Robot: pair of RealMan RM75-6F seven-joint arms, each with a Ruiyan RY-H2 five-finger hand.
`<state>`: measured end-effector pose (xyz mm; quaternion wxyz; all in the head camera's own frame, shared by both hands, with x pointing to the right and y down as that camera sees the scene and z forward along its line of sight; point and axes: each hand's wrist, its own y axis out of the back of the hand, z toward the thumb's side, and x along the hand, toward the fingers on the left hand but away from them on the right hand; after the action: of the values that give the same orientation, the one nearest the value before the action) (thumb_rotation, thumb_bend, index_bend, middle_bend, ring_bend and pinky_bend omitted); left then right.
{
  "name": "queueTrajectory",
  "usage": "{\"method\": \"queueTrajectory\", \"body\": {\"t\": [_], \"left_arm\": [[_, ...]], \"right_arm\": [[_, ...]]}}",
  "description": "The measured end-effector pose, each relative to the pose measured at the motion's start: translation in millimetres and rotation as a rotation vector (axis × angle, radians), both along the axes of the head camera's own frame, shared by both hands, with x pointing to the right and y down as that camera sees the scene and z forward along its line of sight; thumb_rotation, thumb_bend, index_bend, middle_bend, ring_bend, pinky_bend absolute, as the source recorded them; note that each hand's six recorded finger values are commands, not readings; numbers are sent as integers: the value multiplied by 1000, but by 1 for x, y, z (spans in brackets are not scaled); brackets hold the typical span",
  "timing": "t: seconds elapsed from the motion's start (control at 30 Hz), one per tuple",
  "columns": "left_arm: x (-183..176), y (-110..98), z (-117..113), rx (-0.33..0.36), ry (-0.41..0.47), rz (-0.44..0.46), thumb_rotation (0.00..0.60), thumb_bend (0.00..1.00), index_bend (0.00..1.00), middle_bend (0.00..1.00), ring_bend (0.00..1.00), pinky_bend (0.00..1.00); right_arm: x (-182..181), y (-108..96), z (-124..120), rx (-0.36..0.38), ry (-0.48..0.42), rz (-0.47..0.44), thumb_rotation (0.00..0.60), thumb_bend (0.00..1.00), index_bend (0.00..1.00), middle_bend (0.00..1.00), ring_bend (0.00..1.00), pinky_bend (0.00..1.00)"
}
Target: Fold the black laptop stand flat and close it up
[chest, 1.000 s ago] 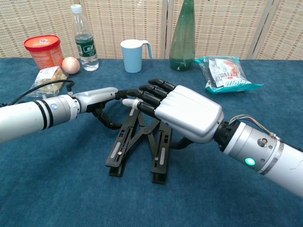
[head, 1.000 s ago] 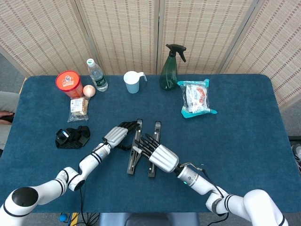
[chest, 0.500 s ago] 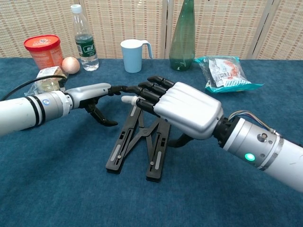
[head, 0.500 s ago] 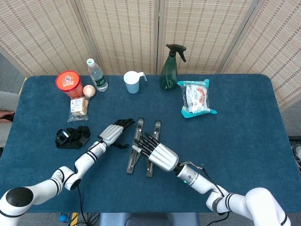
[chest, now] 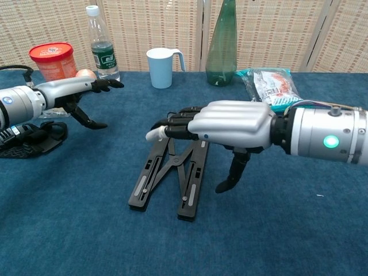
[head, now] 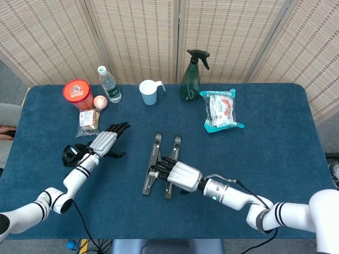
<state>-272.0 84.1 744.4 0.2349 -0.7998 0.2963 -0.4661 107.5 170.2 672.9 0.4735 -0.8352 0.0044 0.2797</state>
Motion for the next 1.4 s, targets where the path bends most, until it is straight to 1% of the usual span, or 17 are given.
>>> {"method": "queueTrajectory", "body": {"t": [0.07,0.17,0.3,0.47,0.53,0.87,1.13,1.4], "left_arm": [[-6,-3,-3,6,-7,-18,600,234,0,4,0,4],[-13,-4,-4,7,-11,-41,600,234,0,4,0,4],[-20,-4,-5,5,-15,-65,600,234,0,4,0,5],[-26,-4,-4,6,-18,-82,600,235,0,5,0,4],[-28,-5,-4,6,-17,-88,600,235,0,5,0,4],[-37,-5,-2,1,-22,-106,600,234,0,4,0,4],[-43,-6,1,-2,-24,-124,600,234,0,5,0,4],[-47,-8,2,0,-22,-137,600,234,0,4,0,4]], "right_arm": [[-5,-4,-1,-39,37,-47,600,0,0,0,0,0],[-15,-9,-2,-61,63,-93,600,0,0,0,0,0],[-20,-13,4,-42,86,-133,600,0,0,0,0,0],[-27,-13,17,5,122,-212,600,0,0,0,0,0],[-29,-13,22,12,132,-228,600,0,0,0,0,0],[-40,-14,44,9,168,-257,600,0,0,0,0,0],[-50,-19,51,-9,186,-264,600,0,0,0,0,0],[-57,-24,55,-3,202,-283,600,0,0,0,0,0]]}}
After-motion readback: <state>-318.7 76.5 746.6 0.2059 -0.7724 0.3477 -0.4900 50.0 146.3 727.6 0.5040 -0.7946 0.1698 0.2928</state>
